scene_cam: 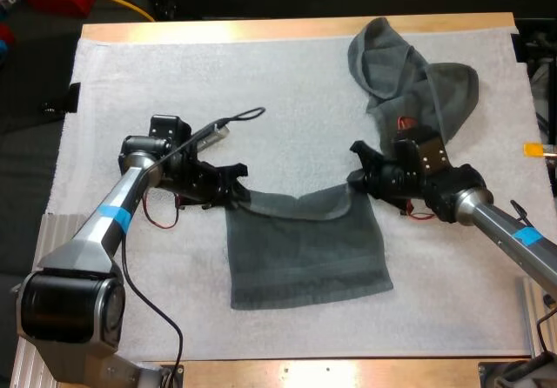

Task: Pick towel from pile, fold and stack

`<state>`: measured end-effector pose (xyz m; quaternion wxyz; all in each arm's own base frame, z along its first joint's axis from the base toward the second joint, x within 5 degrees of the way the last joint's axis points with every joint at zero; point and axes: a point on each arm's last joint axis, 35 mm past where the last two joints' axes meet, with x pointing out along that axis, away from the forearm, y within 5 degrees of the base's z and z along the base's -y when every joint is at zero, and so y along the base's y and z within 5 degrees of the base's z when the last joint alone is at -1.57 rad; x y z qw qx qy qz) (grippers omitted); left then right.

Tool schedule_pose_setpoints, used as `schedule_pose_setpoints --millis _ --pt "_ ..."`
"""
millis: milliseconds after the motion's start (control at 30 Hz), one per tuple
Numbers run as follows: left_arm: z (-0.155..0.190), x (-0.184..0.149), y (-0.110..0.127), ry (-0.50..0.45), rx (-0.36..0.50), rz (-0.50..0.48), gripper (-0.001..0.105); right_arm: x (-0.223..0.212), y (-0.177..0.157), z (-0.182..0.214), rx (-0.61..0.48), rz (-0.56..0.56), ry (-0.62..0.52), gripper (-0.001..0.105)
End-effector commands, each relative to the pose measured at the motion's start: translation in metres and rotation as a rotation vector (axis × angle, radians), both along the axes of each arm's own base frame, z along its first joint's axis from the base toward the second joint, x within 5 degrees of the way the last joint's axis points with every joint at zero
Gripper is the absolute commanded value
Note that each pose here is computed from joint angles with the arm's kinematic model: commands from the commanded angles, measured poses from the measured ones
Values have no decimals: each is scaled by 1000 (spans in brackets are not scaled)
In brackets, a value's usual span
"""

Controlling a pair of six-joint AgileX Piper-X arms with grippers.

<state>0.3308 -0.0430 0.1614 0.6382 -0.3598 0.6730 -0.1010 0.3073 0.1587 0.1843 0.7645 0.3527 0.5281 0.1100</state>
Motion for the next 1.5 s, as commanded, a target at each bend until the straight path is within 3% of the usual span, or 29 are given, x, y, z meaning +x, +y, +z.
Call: schedule_pose_setpoints --millis 0,133,200,300,467,567,800,1100,1233,1467 --pt "3 3 2 -12 -18 15 39 4 -1 4 1 -42 -31 1" --pt "4 4 5 -18 -35 24 54 9 0 9 18 -81 -98 3" --pt "4 4 4 -23 -56 20 62 12 1 12 27 -103 -127 9" --pt "5 5 3 -34 -96 6 65 13 2 15 54 -90 -148 24" --pt "14 4 4 -130 -57 -69 64 12 6 18 35 129 -252 55" --pt "27 2 6 -213 20 -108 62 8 5 22 -4 236 -308 61" --pt "63 -7 8 -392 97 -182 62 -10 -2 37 -154 371 -354 61" --pt "110 -31 10 -536 195 -210 62 -43 -9 48 -327 530 -298 60" --pt "126 -46 13 -559 247 -226 62 -55 0 50 -352 608 -296 44" --pt "148 -75 14 -560 257 -258 62 -70 16 49 -351 683 -285 17"
